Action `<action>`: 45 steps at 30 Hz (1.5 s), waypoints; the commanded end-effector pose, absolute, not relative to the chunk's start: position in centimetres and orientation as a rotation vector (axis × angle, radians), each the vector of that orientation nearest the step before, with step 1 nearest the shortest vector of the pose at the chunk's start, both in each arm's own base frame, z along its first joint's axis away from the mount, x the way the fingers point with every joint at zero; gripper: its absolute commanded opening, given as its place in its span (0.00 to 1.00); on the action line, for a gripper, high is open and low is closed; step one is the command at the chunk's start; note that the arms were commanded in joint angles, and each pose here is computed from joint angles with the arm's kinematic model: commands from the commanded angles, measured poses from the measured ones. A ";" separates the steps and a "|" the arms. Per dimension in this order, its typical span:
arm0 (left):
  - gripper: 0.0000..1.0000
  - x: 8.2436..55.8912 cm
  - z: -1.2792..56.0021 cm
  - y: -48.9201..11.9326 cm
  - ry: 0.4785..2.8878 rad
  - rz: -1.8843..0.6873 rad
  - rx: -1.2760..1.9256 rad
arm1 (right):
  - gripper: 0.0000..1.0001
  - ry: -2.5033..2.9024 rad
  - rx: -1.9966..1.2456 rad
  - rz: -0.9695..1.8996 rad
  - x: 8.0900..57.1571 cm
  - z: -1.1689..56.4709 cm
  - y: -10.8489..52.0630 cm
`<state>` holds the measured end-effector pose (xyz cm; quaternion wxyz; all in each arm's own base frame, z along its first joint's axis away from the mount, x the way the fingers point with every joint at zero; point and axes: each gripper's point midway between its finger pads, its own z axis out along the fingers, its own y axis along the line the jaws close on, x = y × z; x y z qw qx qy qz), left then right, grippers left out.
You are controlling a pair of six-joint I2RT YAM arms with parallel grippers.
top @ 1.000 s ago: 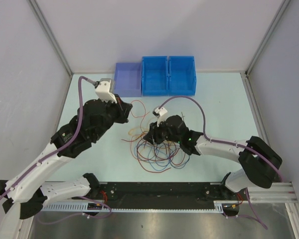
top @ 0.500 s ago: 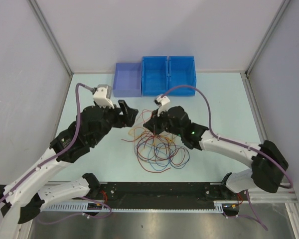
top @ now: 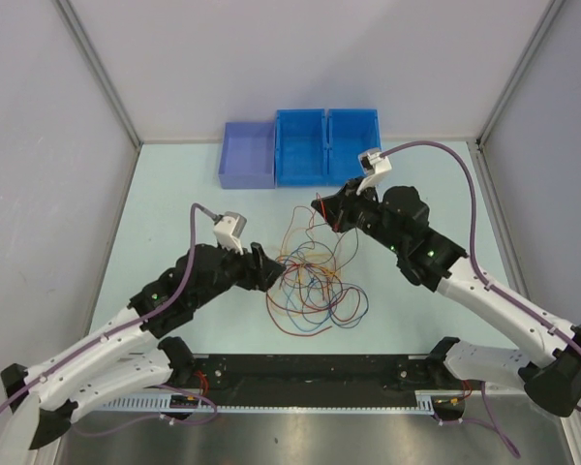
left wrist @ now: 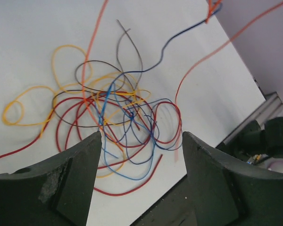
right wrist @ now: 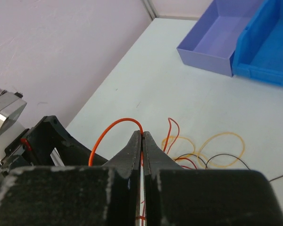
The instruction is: Untangle the cables
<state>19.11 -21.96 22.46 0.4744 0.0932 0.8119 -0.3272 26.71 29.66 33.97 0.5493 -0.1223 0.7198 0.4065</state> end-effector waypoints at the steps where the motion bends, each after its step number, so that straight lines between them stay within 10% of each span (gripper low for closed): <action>1: 0.75 18.2 25.7 -25.7 1.812 -0.996 0.352 | 0.00 1.692 -0.231 0.986 26.4 35.9 28.3; 22: 0.68 22.4 28.4 -32.7 1.671 -0.947 0.406 | 0.00 1.674 -0.202 1.056 25.8 37.6 26.5; 29: 0.19 23.6 28.5 -33.5 1.669 -0.931 0.371 | 0.00 1.671 -0.213 1.056 25.6 37.7 26.4; 45: 0.00 23.9 26.9 -33.4 1.653 -0.952 0.313 | 0.00 1.624 -0.200 1.055 25.8 39.2 24.3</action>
